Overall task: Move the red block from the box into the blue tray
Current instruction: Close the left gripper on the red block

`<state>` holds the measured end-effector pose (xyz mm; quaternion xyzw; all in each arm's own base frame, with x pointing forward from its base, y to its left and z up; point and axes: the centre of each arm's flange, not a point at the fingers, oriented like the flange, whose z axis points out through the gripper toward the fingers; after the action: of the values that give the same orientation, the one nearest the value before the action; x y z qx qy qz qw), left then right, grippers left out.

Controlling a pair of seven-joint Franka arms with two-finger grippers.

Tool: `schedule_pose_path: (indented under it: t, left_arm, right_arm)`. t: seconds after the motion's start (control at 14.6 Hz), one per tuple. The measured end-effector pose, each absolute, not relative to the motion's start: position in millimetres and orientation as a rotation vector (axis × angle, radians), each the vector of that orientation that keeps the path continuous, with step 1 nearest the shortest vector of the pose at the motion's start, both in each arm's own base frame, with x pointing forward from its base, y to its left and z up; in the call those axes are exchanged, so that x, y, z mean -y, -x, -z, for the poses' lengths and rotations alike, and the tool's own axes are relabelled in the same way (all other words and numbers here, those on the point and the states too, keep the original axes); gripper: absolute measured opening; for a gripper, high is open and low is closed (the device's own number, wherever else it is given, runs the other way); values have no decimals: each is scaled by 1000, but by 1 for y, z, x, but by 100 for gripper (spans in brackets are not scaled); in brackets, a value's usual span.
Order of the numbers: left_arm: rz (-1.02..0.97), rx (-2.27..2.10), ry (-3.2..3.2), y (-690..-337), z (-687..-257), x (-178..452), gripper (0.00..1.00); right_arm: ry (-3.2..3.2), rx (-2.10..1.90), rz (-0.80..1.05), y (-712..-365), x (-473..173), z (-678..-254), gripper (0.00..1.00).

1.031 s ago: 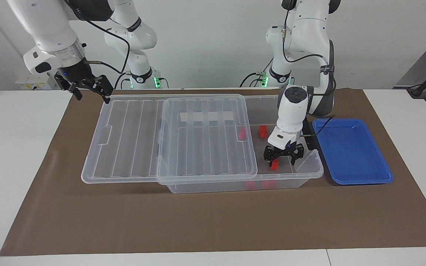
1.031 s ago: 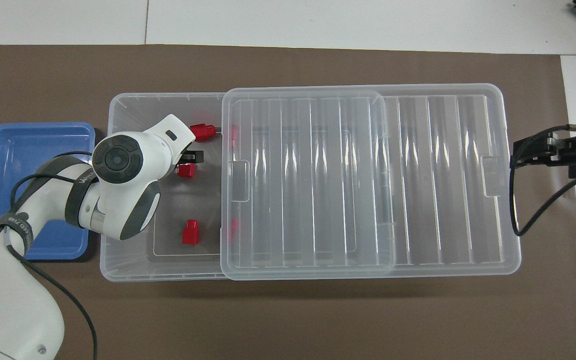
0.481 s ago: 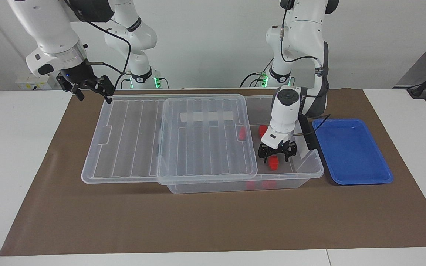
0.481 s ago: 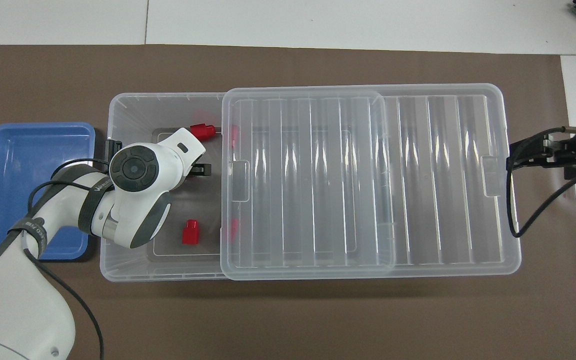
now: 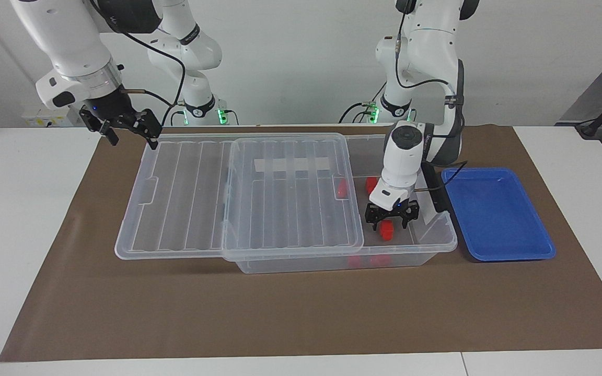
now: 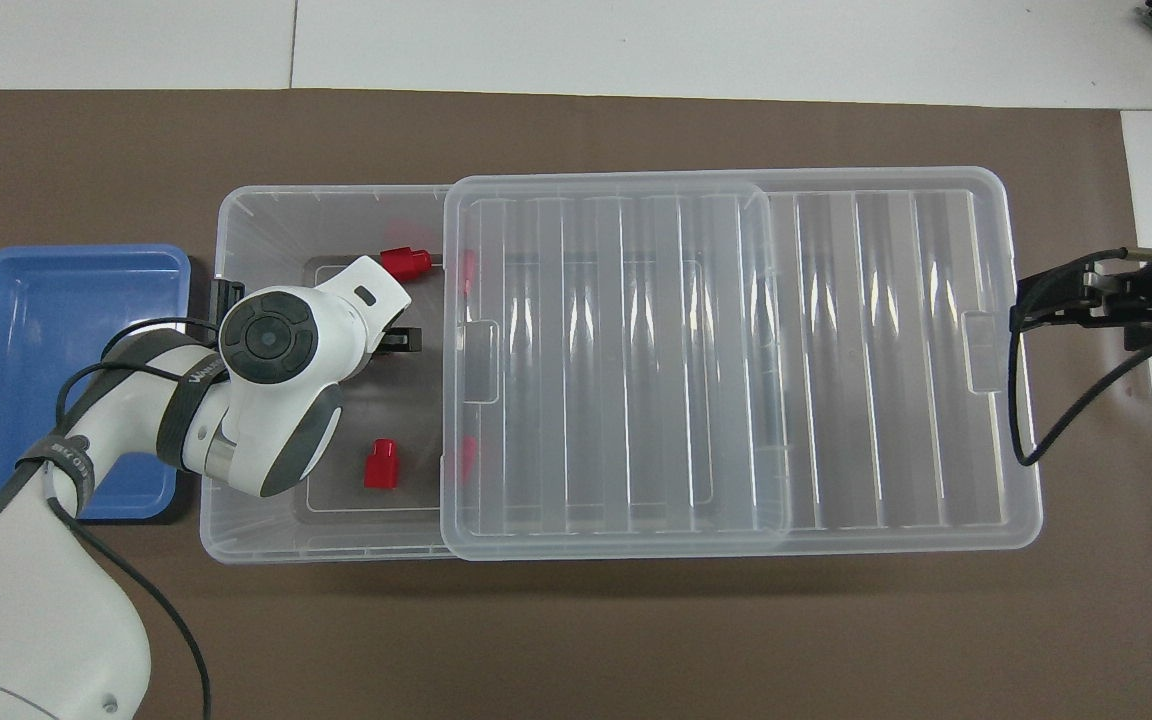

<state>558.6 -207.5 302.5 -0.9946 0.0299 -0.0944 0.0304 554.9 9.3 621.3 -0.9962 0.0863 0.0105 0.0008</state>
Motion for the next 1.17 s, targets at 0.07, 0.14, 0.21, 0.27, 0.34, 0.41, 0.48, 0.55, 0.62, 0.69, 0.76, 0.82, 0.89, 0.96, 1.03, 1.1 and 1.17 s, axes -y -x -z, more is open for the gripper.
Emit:
schedule_pose_path:
  t: [0.07,0.14,0.21,0.27,0.34,0.41,0.48,0.55,0.62,0.69,0.76,0.82,0.89,0.96,1.03,1.1,1.17]
  left_arm:
    - [291,-88,3066,-559,-303,208,90]
    - [291,-85,3067,-559,-303,208,85]
    - [292,-75,3068,-559,-303,208,84]
    - [293,-66,3070,-559,-303,208,78]
    - [294,-58,3071,-559,-303,208,78]
    - [295,-53,3072,-559,-304,208,70]
    - [296,-50,3073,-559,-304,208,59]
    - [295,-44,3075,-559,-304,208,52]
    - [294,-30,3081,-560,-305,208,51]
    - [294,-20,3086,-560,-305,208,43]
    - [294,-14,3090,-560,-306,208,43]
    - [294,-11,3091,-560,-306,208,37]
    - [294,-10,3091,-560,-306,208,35]
    - [294,-9,3091,-560,-306,209,35]
    - [293,-8,3092,-560,-306,209,35]
    - [291,-7,3091,-560,-306,209,35]
    - [285,-7,3090,-559,-306,209,35]
  right_arm:
    - [3128,-272,-36,-555,-9,-620,100]
    - [3128,-273,-36,-555,-9,-620,100]
    - [3128,-272,-35,-555,-9,-620,100]
    - [3128,-272,-33,-554,-9,-621,100]
    - [3128,-272,-32,-554,-9,-621,100]
    - [3128,-272,-32,-554,-9,-621,100]
    - [3128,-272,-31,-554,-9,-622,100]
    - [3128,-272,-31,-554,-9,-622,100]
    - [3128,-272,-32,-554,-9,-621,100]
    - [3128,-272,-32,-554,-9,-621,100]
    - [3128,-272,-32,-554,-9,-621,100]
    - [3128,-272,-32,-554,-9,-621,100]
    - [3128,-271,-32,-554,-9,-621,100]
    - [3128,-269,-32,-554,-10,-621,100]
    - [3128,-267,-32,-554,-11,-621,100]
    - [3129,-266,-32,-554,-11,-621,100]
    - [3129,-265,-32,-554,-11,-621,100]
